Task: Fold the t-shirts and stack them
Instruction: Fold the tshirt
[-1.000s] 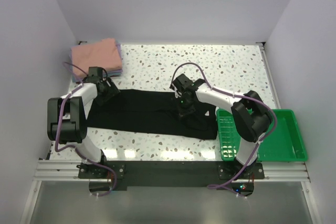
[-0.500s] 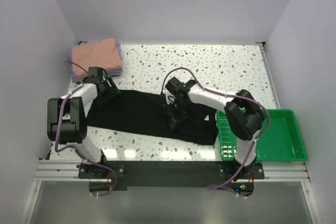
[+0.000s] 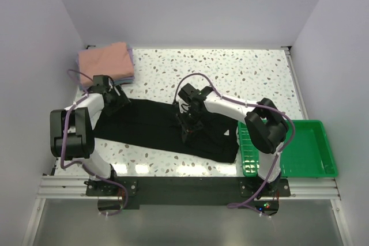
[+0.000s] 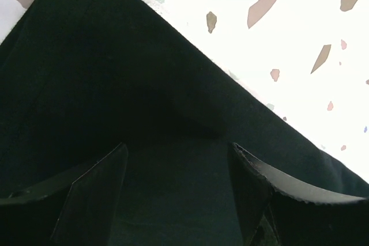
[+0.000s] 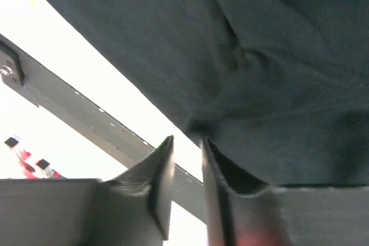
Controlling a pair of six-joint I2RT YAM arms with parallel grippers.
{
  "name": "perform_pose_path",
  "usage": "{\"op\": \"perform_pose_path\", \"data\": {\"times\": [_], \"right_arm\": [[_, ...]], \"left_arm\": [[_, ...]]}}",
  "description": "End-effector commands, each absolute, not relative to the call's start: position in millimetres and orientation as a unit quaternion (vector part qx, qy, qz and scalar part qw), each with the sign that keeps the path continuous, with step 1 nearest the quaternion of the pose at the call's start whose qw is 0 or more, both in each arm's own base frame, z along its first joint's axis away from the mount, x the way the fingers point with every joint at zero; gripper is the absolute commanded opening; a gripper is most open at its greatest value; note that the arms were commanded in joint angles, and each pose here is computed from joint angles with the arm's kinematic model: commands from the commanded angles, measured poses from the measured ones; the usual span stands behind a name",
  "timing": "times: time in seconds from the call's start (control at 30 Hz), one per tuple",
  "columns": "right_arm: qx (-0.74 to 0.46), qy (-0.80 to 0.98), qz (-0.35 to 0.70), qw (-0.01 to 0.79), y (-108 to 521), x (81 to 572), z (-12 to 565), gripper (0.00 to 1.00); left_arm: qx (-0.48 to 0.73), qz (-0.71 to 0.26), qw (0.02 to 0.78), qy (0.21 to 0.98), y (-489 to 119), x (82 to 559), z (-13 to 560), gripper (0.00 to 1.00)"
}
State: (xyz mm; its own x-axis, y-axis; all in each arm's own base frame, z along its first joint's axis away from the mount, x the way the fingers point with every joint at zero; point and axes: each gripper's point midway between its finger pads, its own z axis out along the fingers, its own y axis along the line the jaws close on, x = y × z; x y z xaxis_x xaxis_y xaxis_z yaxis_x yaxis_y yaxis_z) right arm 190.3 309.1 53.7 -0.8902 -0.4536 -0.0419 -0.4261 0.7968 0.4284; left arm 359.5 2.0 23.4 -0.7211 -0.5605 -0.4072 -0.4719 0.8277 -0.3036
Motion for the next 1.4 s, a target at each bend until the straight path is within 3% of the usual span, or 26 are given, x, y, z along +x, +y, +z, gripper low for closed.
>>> {"op": "perform_pose_path", "data": {"times": [0.0, 0.17, 0.3, 0.6, 1.03, 1.37], "right_arm": [[0.240, -0.940, -0.243, -0.003, 327.1, 205.9, 80.9, 0.36], [0.248, -0.942, -0.221, -0.039, 323.4, 230.4, 107.3, 0.47], [0.163, -0.963, -0.202, -0.080, 281.8, 282.8, 120.2, 0.52], [0.015, -0.984, -0.112, -0.134, 171.4, 358.5, 103.3, 0.53], [-0.040, -0.987, -0.094, -0.125, 120.9, 378.3, 58.3, 0.54], [-0.044, -0.990, -0.096, -0.092, 112.5, 379.6, 31.8, 0.51]], "left_arm": [[-0.315, -0.073, 0.180, 0.929, 22.7, 318.1, -7.8, 0.76], [-0.333, -0.061, 0.188, 0.922, 42.4, 313.5, -1.8, 0.76], [-0.335, -0.060, 0.194, 0.920, 42.9, 312.9, 5.3, 0.76], [-0.351, -0.077, 0.246, 0.900, 46.3, 342.7, 44.5, 0.76], [-0.364, -0.113, 0.320, 0.867, 49.3, 389.6, 84.2, 0.75], [-0.377, -0.079, 0.332, 0.861, 67.7, 404.9, 71.2, 0.75]]}}
